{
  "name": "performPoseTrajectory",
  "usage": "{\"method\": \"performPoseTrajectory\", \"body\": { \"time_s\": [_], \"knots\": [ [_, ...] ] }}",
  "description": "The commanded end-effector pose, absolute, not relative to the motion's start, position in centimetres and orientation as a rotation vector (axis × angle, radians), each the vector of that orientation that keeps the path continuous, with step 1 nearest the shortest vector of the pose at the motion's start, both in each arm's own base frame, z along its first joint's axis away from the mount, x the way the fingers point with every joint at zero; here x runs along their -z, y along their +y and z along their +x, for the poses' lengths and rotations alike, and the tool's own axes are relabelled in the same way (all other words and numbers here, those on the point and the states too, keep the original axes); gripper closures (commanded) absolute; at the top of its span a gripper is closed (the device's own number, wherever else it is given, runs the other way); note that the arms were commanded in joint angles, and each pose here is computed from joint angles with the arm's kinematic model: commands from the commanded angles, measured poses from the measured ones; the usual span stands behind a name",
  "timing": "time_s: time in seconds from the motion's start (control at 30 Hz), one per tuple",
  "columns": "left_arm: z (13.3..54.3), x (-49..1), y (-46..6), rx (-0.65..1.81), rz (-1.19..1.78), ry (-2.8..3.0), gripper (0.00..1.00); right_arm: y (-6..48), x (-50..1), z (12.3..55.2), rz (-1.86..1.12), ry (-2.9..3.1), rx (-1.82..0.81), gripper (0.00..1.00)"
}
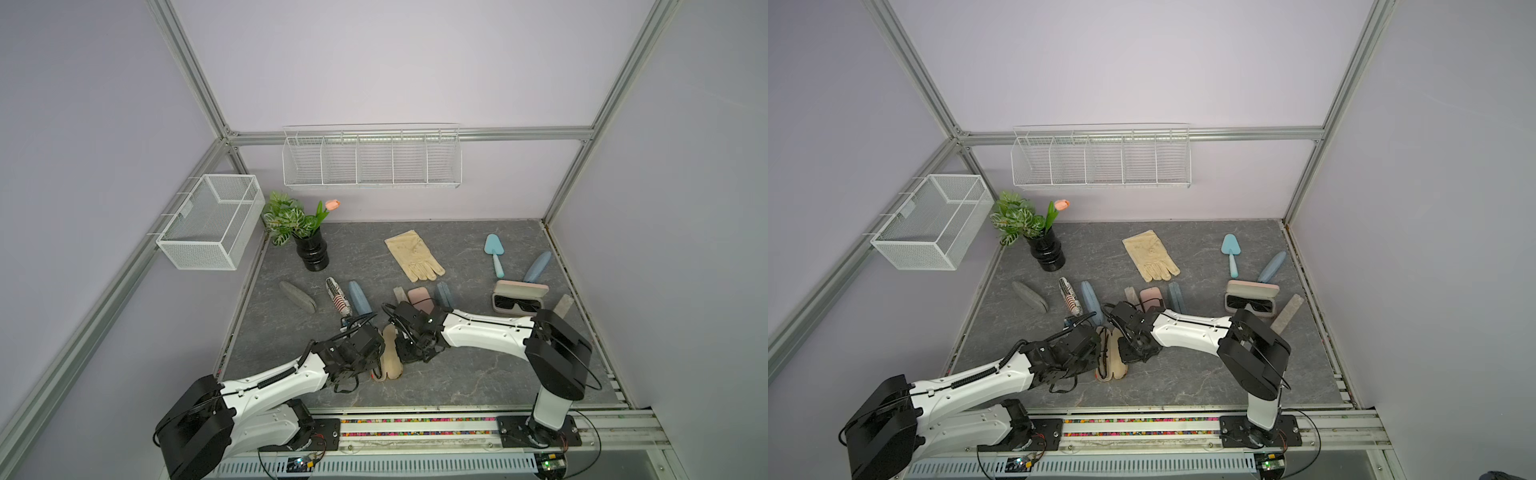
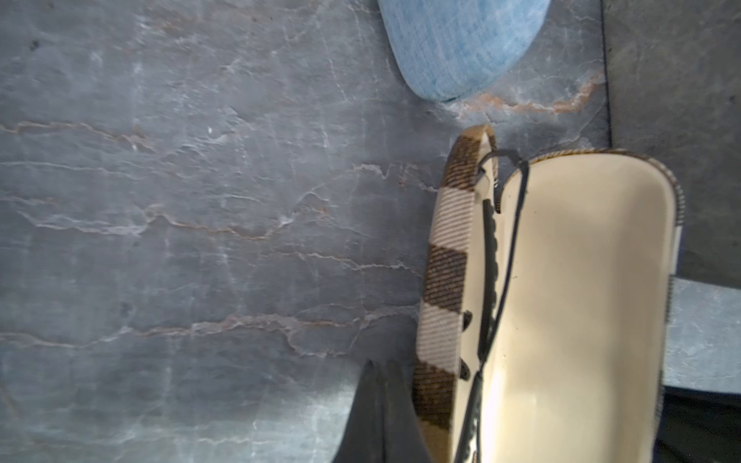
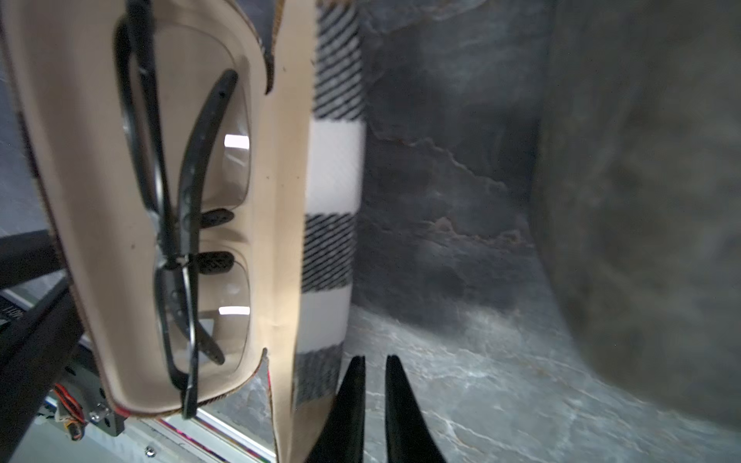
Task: Close the glasses case
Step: Close the glasses case at the center of the board.
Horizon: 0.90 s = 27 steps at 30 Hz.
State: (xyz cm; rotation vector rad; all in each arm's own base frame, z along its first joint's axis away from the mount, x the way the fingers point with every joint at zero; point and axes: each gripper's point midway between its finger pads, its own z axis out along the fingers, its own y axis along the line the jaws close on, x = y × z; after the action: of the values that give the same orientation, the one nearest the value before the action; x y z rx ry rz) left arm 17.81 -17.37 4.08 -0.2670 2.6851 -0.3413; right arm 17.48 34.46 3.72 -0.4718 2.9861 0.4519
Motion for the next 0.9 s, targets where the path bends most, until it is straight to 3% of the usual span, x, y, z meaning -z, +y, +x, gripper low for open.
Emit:
{"method": "performPoseTrajectory", "body": {
  "time_s": [0.0, 0.87],
  "knots": [
    [18.2, -4.2, -18.1, 0.393, -0.307, 2.674, 1.0, 36.0, -4.2, 17.1, -0.473, 2.984, -0.515, 0.85],
    [19.7, -8.9, -20.7, 0.526, -0.266, 2.608, 1.0, 39.4, -4.4, 16.3, -0.571, 2.98, -0.571, 0.85]
  ]
}}
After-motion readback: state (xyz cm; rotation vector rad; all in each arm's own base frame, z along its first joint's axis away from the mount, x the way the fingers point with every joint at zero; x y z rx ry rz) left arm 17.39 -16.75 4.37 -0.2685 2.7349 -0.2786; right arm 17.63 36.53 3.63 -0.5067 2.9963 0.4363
